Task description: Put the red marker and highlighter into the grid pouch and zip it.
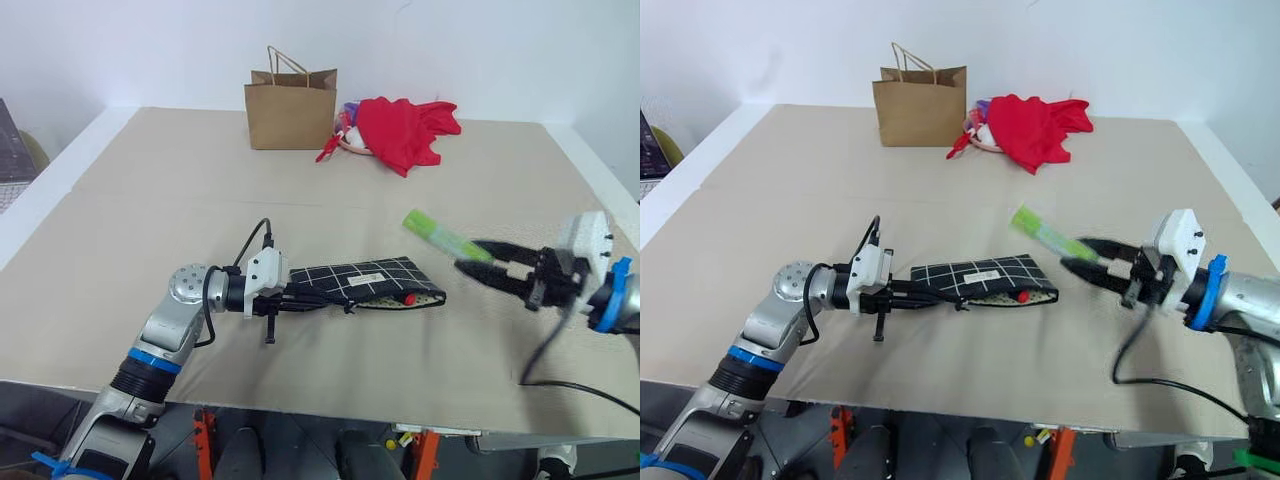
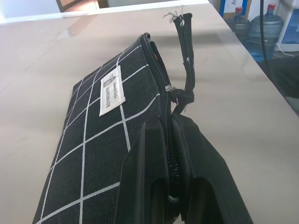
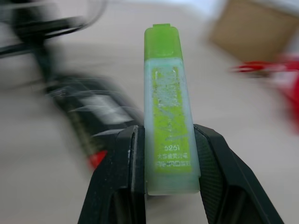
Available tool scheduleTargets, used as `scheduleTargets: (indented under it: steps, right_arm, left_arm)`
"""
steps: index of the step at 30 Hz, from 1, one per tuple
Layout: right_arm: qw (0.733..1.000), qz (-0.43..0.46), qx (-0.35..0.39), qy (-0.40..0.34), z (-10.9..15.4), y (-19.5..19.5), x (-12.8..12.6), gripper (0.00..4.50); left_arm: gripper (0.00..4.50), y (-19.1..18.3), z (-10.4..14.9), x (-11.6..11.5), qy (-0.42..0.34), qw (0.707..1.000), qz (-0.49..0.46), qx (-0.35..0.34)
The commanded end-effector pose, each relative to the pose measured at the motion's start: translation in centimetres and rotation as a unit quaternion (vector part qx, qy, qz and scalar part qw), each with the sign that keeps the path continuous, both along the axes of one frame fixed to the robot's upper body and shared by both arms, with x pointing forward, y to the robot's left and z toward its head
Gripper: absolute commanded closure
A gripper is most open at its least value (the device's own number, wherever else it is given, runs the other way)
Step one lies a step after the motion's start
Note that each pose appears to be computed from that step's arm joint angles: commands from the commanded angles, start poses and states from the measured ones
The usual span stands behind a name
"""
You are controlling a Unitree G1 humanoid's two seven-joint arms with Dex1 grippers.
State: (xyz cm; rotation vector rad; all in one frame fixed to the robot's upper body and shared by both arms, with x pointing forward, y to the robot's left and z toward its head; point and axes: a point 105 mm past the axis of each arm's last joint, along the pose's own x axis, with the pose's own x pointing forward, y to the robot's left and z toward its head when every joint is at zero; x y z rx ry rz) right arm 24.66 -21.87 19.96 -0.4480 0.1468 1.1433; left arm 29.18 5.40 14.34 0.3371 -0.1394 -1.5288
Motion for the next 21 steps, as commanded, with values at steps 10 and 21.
scheduleTargets:
  steps: [10, 21]
  right_arm:
    - [0.996, 0.06, -0.035, 0.056, -2.6, 1.1, 0.2, 3.43]
    - [0.995, 0.046, -0.038, 0.076, -3.7, 0.9, 1.0, 3.43]
  left_arm:
    - [4.5, -0.3, 1.3, -0.1, -0.026, 1.0, -0.004, -0.013]
    - [4.5, -0.4, 1.3, -0.4, -0.023, 1.0, -0.003, -0.018]
